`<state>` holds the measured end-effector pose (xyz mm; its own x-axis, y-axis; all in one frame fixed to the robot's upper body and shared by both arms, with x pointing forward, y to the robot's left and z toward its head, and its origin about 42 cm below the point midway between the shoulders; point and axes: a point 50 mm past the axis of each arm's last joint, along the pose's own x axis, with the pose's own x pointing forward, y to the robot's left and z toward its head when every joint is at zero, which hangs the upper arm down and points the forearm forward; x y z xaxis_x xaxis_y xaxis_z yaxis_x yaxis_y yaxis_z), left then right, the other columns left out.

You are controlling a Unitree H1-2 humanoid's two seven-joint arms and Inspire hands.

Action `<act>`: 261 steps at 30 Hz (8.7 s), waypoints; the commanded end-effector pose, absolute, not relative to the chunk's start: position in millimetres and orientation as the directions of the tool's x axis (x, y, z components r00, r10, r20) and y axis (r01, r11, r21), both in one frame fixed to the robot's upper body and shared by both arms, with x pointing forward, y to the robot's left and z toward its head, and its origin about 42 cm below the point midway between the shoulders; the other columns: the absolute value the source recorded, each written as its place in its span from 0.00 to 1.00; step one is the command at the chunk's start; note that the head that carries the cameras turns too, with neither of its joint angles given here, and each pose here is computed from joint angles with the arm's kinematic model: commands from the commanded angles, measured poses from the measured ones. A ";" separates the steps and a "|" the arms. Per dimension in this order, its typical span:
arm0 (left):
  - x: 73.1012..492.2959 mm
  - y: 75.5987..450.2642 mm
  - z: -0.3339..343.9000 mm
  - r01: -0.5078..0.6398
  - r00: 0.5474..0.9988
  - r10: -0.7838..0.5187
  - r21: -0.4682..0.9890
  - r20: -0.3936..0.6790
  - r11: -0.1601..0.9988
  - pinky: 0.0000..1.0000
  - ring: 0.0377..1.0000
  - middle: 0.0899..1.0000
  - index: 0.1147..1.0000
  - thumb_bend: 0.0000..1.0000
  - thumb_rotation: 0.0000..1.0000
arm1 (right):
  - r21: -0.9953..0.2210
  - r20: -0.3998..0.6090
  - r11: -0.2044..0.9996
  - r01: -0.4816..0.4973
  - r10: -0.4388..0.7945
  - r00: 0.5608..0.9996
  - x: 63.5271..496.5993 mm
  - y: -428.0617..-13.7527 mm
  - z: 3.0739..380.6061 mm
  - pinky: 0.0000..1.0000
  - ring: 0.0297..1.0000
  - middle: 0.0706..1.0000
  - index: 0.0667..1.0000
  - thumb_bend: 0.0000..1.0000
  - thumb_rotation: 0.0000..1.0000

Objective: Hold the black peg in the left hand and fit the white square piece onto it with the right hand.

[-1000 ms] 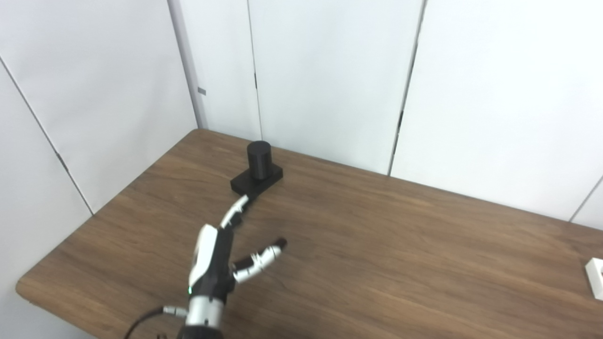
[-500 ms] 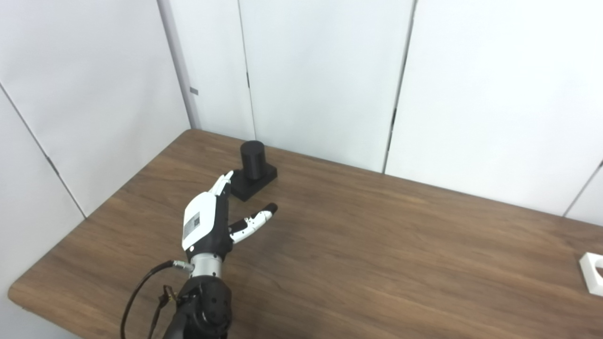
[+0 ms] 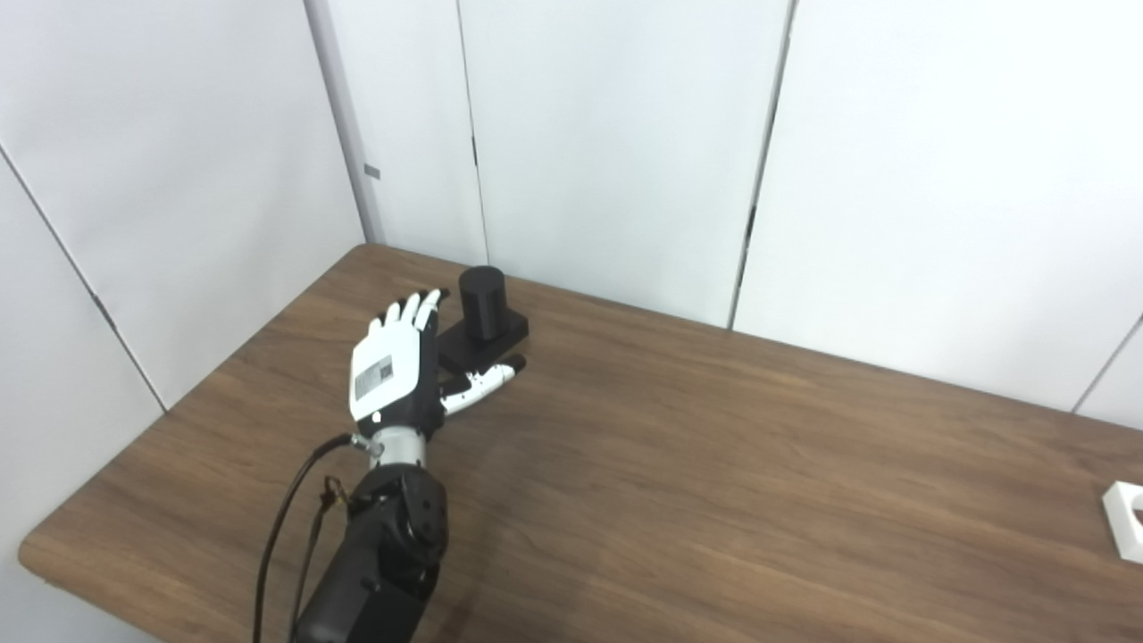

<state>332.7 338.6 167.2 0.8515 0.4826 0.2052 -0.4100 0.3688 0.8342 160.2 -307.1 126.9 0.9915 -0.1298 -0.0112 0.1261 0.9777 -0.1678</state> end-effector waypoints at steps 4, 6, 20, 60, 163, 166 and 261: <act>356.0 347.0 184.4 -0.450 0.834 0.471 0.847 0.286 0.283 1.00 0.98 0.96 0.90 0.90 0.67 | -0.164 -0.009 0.981 0.099 -0.101 0.995 157.7 -305.2 129.9 0.85 0.87 0.85 0.85 0.60 1.00; 361.8 349.6 181.4 -0.440 0.838 0.469 0.855 0.281 0.275 1.00 0.98 0.97 0.89 0.90 0.66 | -0.164 -0.012 0.981 0.100 -0.103 0.995 157.4 -304.9 130.0 0.87 0.88 0.85 0.86 0.60 1.00; 387.7 366.2 171.2 -0.385 0.827 0.518 0.892 0.220 0.237 1.00 0.98 0.97 0.90 0.88 0.66 | -0.182 -0.014 0.978 0.105 -0.109 0.994 156.1 -304.8 129.7 0.90 0.88 0.85 0.86 0.67 1.00; 432.0 384.4 161.5 -0.299 0.787 0.613 0.911 0.068 0.284 1.00 0.95 0.90 0.76 0.87 0.62 | -0.195 -0.022 0.974 0.112 -0.118 0.993 148.3 -307.3 136.8 0.89 0.88 0.82 0.86 0.72 1.00; 193.4 165.8 98.3 0.321 0.870 -0.490 0.811 -0.048 0.490 0.95 0.82 0.74 0.42 0.52 0.05 | -0.239 -0.005 0.967 0.085 -0.088 0.996 161.3 -247.9 165.7 0.97 0.90 0.83 0.91 0.47 1.00; 193.8 167.1 96.8 0.322 0.870 -0.490 0.821 -0.060 0.472 0.95 0.82 0.74 0.42 0.52 0.05 | -0.237 -0.005 0.968 0.087 -0.091 0.996 161.9 -247.3 166.1 0.97 0.89 0.82 0.91 0.47 1.00; 193.9 202.2 96.2 0.305 0.883 -0.468 0.816 -0.049 0.491 0.87 0.81 0.74 0.42 0.52 0.05 | -0.992 -0.102 0.079 -0.094 -0.104 0.989 461.3 -351.2 250.2 0.85 0.93 0.88 0.81 0.84 0.18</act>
<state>201.8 196.6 105.2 0.8777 -0.4774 0.0413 0.2510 0.5314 0.8091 448.2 -351.3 216.0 0.9735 -0.1177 -0.1961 -0.1836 0.1089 -0.9770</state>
